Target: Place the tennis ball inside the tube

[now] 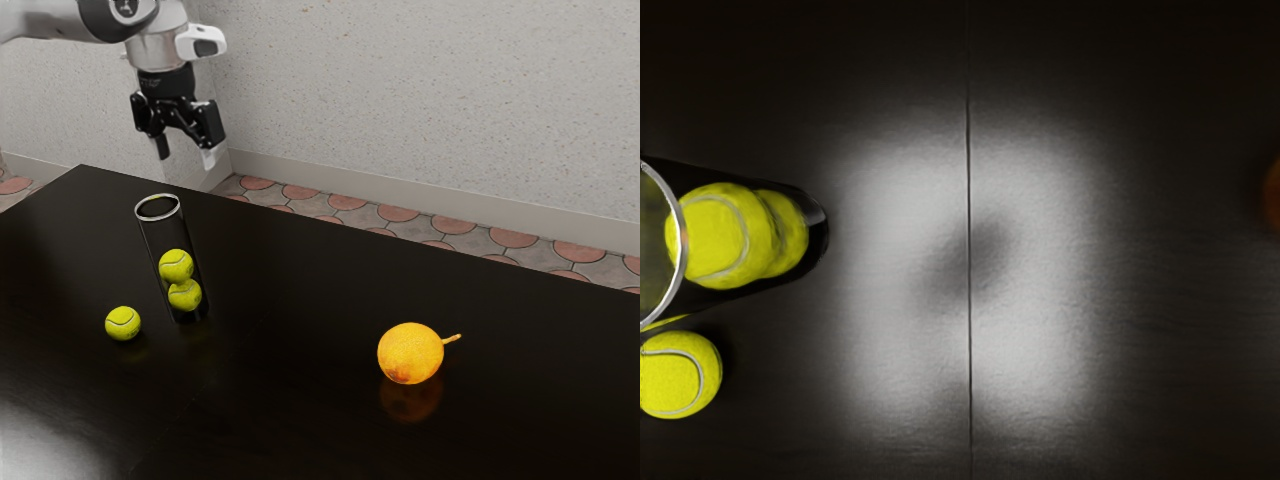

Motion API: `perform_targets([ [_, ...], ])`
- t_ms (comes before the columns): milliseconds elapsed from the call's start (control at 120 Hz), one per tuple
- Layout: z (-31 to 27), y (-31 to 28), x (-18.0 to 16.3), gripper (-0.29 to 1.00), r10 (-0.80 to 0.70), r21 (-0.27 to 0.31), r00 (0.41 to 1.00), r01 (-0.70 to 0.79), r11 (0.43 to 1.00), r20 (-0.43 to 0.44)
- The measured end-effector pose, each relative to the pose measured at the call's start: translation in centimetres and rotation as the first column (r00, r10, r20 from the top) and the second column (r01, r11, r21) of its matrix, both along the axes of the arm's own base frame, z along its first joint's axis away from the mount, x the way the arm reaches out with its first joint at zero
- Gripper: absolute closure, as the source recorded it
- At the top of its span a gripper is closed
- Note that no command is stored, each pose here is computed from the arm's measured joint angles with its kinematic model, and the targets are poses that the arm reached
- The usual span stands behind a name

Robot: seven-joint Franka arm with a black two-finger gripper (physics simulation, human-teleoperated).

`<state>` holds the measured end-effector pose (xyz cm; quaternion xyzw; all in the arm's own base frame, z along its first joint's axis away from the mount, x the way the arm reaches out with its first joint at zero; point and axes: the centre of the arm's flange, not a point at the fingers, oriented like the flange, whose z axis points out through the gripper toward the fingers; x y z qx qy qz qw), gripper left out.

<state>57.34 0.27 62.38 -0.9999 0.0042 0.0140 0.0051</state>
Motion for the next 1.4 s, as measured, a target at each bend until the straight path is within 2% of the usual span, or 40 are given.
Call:
perform_targets([
  [167, -1.1, 0.6, -2.2, 0.02, -0.002, -0.008, 1.000, 0.002, 1.000, -0.027],
  [267, -5.3, 1.0, -4.9, 0.02, -0.047, -0.029, 0.995, 0.044, 0.999, -0.086],
  [350, -10.6, 4.7, -6.3, 0.02, -0.050, -0.048, 0.992, 0.045, 0.998, -0.117],
  [533, -17.9, 10.4, -8.0, 0.02, -0.088, -0.070, 0.993, 0.083, 0.994, -0.083],
  [675, -23.9, 13.5, -8.1, 0.02, -0.127, -0.048, 0.990, 0.124, 0.991, -0.068],
  [833, -27.7, 15.7, -8.1, 0.02, -0.176, -0.024, 0.984, 0.175, 0.984, -0.032],
  [1033, -29.5, 18.8, -8.9, 0.02, -0.070, -0.057, 0.997, 0.071, 0.996, 0.021],
  [1233, -30.4, 19.0, -9.8, 0.02, 0.033, -0.091, 0.999, -0.036, 0.995, -0.029],
  [1400, -32.1, 18.8, -9.9, 0.02, 0.084, -0.084, 0.994, -0.090, 0.992, -0.077],
])
